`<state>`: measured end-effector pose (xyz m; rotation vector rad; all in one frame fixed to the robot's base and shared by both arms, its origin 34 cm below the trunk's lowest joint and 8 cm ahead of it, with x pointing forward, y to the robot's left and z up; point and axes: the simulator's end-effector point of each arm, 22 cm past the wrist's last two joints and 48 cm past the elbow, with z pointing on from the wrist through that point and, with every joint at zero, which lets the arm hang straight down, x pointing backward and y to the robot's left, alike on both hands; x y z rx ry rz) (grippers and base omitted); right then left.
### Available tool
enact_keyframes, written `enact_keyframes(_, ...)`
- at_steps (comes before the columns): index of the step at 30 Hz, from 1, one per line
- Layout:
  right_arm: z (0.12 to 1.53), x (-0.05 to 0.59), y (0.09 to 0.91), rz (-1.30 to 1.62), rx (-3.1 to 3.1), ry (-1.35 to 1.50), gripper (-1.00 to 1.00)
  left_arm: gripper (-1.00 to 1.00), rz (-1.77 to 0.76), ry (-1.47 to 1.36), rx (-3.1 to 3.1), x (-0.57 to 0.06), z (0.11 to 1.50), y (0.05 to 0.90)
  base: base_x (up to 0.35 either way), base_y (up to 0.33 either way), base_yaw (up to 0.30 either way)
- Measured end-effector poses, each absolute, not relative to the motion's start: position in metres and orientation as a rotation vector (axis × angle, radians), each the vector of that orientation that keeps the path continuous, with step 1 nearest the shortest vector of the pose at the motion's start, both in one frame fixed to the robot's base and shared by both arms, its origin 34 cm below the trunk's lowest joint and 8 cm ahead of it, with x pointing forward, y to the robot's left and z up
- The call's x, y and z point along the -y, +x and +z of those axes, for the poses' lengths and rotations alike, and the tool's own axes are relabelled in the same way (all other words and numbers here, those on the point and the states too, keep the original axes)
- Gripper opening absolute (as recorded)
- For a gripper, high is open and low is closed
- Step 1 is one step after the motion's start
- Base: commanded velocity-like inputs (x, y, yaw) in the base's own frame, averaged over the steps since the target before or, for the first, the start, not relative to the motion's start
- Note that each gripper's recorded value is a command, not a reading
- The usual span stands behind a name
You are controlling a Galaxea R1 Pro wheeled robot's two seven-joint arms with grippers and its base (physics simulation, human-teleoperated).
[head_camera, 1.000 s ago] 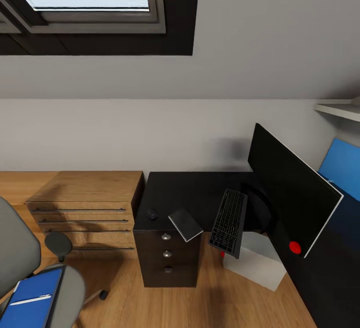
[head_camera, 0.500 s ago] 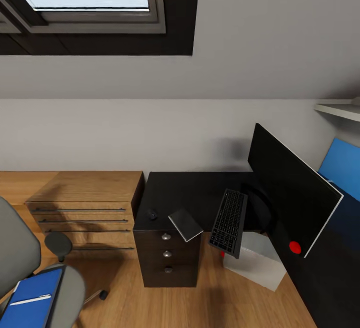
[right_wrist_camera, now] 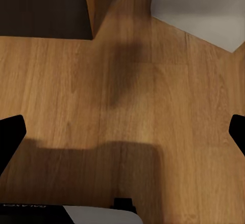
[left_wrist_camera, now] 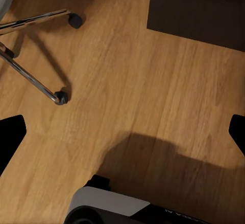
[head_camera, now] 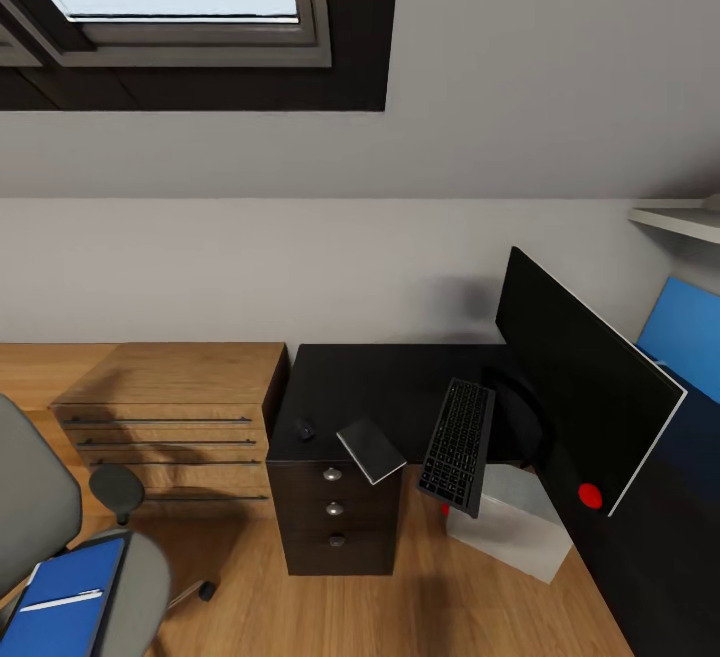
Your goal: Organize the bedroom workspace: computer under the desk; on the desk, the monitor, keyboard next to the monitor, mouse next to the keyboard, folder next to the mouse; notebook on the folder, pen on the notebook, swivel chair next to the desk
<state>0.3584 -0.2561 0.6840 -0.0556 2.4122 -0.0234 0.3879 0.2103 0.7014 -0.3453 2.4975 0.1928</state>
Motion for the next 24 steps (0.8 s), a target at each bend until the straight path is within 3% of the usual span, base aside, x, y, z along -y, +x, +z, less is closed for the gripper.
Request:
enact_keyframes(15, 0.6849, 0.2562, 0.3598, -0.024, -2.407, -0.056, 1.00, 1.00, 0.193, -0.345, -2.497, -0.2102, 0.7015, 0.3880, 0.000, 0.000, -0.005)
enact_keyframes(24, 0.6850, 0.2568, 0.3598, -0.025, -2.407, -0.056, 1.00, 1.00, 0.191, -0.344, -2.497, -0.2099, 0.7015, 0.3881, 0.000, 0.000, -0.171)
